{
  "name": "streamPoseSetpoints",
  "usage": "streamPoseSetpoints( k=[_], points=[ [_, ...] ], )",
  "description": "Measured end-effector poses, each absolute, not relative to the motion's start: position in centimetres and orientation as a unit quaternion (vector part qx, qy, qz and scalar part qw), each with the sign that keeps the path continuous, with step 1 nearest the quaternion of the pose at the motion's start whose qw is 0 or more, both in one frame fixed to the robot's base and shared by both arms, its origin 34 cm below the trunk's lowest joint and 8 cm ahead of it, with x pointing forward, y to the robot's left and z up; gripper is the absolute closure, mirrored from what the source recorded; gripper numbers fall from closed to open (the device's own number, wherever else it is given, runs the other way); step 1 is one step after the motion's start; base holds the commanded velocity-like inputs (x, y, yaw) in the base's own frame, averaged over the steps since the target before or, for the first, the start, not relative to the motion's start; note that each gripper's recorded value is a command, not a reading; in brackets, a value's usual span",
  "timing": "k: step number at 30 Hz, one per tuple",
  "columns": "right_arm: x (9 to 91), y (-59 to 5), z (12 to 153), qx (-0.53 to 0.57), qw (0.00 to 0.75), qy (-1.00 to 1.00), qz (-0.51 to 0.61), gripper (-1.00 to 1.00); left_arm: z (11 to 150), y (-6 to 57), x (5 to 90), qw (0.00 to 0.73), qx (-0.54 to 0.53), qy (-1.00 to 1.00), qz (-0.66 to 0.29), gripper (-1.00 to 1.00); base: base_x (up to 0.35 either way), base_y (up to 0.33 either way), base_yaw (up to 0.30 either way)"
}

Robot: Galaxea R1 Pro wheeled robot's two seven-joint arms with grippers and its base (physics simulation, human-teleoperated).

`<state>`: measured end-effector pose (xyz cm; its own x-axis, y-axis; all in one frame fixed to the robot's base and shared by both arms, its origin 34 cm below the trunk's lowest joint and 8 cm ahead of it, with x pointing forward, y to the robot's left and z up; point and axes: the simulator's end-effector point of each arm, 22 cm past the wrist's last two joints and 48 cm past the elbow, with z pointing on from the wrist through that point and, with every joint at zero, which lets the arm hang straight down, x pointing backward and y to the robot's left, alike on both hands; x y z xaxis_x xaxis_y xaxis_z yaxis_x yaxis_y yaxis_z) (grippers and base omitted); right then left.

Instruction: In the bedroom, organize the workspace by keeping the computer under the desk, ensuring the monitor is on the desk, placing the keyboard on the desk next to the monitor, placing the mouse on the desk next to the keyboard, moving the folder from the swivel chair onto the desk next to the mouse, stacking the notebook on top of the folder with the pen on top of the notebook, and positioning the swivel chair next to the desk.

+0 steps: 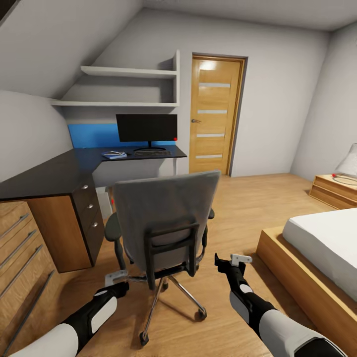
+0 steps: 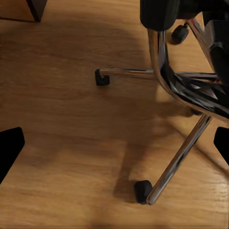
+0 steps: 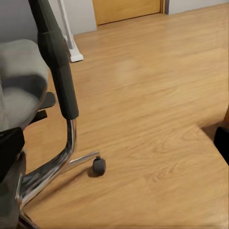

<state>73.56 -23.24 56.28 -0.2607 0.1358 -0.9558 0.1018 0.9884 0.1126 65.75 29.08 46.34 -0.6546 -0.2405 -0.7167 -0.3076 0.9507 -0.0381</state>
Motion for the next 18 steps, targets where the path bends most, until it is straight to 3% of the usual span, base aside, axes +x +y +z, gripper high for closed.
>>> streamPoseSetpoints(
  k=[6, 18],
  points=[
    [73.5, -22.7, 56.3, 0.075, 0.603, 0.794, 0.018, -1.00, 46.4, 29.4, 65.7, 0.388, -0.153, 0.908, 0.045, -1.00, -0.016, -0.006, 0.178],
    [73.5, -22.7, 56.3, 0.082, 0.603, 0.793, 0.018, -1.00, 47.4, 30.6, 66.6, 0.420, -0.170, 0.890, 0.049, -1.00, -0.001, 0.000, 0.268]
  ],
)
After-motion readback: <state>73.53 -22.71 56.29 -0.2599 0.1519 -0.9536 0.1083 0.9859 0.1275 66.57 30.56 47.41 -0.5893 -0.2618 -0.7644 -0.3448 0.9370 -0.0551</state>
